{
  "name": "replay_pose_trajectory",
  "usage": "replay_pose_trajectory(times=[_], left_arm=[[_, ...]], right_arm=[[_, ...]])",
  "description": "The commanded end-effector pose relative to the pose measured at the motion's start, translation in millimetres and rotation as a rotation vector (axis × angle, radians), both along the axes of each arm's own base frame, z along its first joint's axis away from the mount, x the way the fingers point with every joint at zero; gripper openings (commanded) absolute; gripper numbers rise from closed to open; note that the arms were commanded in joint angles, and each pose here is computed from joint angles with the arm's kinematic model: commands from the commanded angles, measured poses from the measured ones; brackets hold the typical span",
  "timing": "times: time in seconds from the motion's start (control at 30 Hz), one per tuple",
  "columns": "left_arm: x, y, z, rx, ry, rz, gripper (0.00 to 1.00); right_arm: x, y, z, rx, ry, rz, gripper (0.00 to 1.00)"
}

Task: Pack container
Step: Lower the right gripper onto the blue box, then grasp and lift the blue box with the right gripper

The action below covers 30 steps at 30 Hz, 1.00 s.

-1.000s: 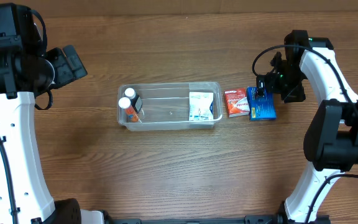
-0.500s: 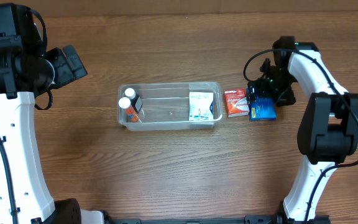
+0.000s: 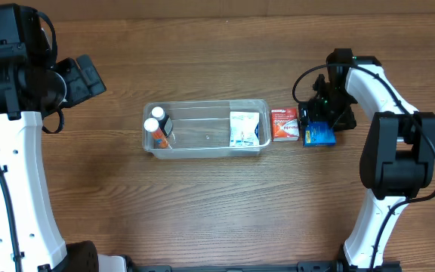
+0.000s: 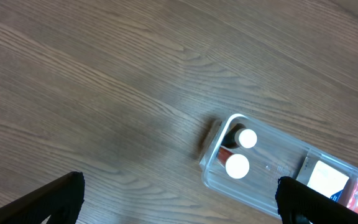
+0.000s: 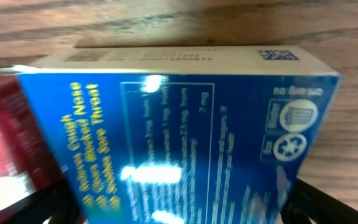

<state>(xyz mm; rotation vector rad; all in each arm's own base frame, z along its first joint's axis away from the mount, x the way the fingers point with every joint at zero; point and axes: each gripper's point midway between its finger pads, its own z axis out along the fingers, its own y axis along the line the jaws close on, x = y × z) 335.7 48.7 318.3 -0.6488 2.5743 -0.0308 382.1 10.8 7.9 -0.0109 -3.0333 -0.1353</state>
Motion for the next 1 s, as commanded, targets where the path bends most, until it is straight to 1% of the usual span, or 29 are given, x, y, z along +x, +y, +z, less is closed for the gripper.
replay_pose_trajectory(times=[0.0,0.03,0.1,0.2,0.33,0.53,0.6,0.67,0.83,0.97], left_arm=[[0,2,2,0.013,-0.003,-0.015,1.0],[0,2,2,0.013,-0.003,-0.015,1.0],[0,2,2,0.013,-0.003,-0.015,1.0],[0,2,2,0.013,-0.003,-0.015,1.0],[0,2,2,0.013,-0.003,-0.015,1.0],[0,2,2,0.013,-0.003,-0.015,1.0],[0,2,2,0.013,-0.003,-0.015,1.0],[0,2,2,0.013,-0.003,-0.015,1.0],[0,2,2,0.013,-0.003,-0.015,1.0],[0,2,2,0.013,-0.003,-0.015,1.0]], right_arm=[[-7,-4,-8,-0.023,0.018,0.0,1.0],[-7,-4,-8,-0.023,0.019,0.0,1.0],[-7,-3,-8,-0.022,0.019,0.0,0.95],[-7,-3,-8,-0.022,0.018,0.001,0.83],[-6,-3,-8,-0.022,0.014,0.001,0.8],[-4,-3,-6,-0.021,0.009,0.0,0.7],[-2,-3,-2,-0.021,0.008,0.0,0.68],[1,-3,7,-0.018,0.004,0.0,0.66],[13,1,43,0.003,-0.044,-0.003,0.66],[20,7,90,0.028,-0.127,0.0,0.66]])
